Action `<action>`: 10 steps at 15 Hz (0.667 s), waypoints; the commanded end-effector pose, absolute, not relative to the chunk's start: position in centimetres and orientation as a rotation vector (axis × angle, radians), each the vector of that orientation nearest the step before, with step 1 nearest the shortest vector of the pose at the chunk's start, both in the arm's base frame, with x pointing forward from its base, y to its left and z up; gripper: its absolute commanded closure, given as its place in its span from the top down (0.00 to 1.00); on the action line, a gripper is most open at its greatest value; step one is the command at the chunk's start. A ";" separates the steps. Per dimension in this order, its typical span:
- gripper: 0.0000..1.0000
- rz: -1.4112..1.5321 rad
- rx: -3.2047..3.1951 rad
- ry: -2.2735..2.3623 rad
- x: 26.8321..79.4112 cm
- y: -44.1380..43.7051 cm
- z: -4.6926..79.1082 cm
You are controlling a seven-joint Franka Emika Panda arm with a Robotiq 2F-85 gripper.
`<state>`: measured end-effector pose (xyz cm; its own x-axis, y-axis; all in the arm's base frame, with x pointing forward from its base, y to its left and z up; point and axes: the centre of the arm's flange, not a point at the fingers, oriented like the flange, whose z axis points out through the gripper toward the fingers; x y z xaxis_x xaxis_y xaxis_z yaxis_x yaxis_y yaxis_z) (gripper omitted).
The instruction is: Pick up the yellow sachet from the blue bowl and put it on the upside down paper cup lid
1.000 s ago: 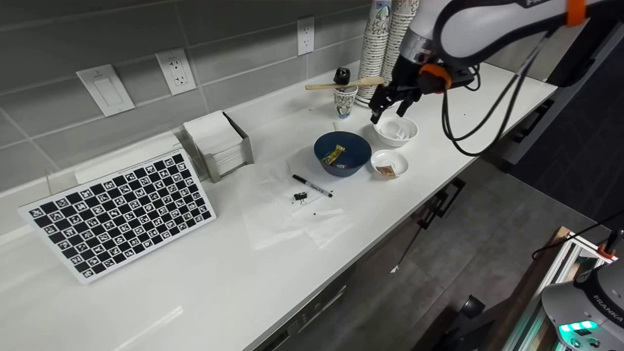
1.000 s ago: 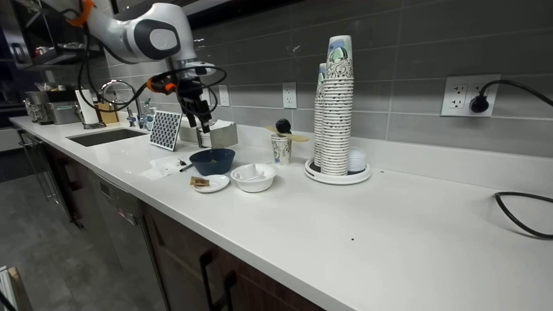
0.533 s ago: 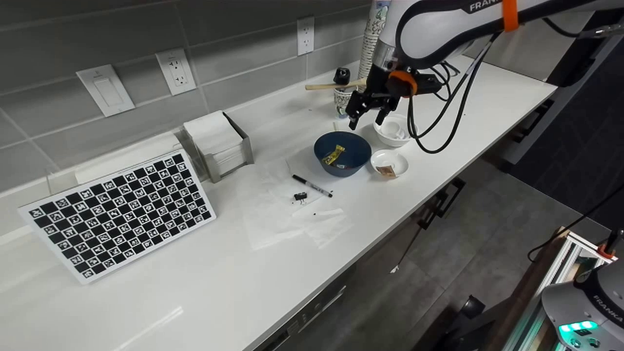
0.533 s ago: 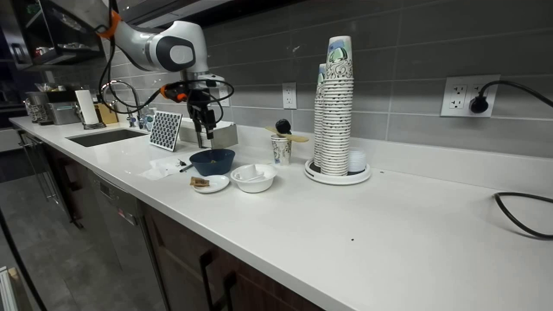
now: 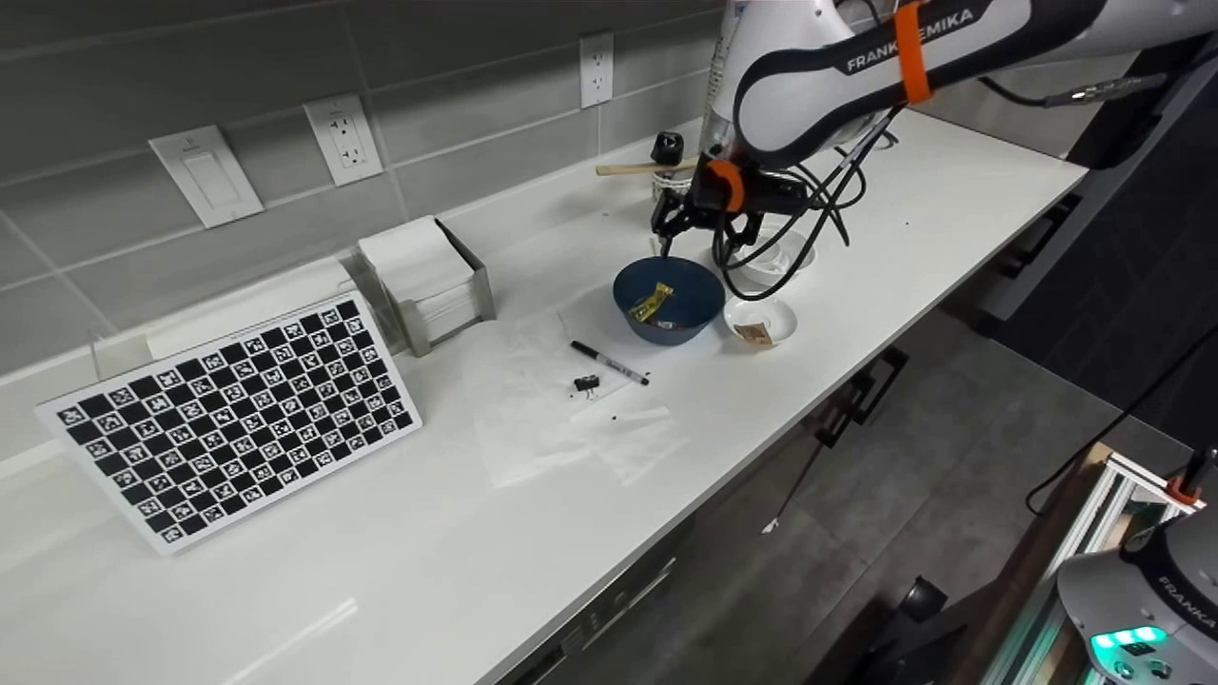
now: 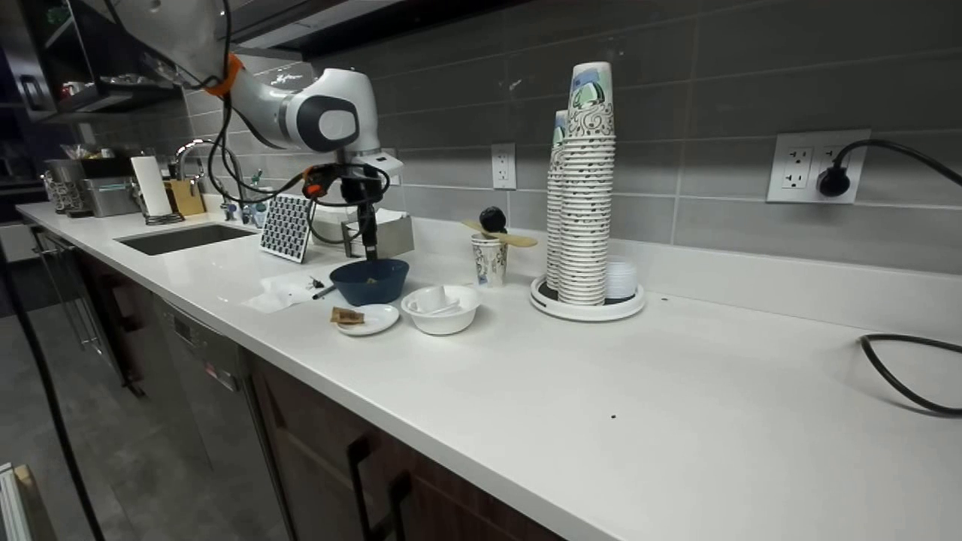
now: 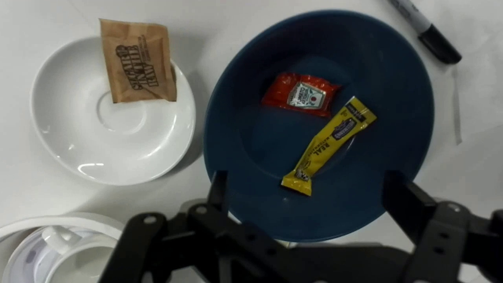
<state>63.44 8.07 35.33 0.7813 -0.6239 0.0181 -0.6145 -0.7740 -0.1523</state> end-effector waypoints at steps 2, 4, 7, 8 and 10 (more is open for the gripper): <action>1.00 -0.120 -2.660 1.321 68.1 8.4 31.6; 0.96 -0.132 -2.585 1.450 68.9 9.0 30.6; 0.79 -0.161 -2.469 1.643 69.5 9.8 29.5; 0.75 -0.167 -2.425 1.705 69.4 10.1 29.6; 0.51 -0.176 -2.357 1.800 68.9 10.3 29.5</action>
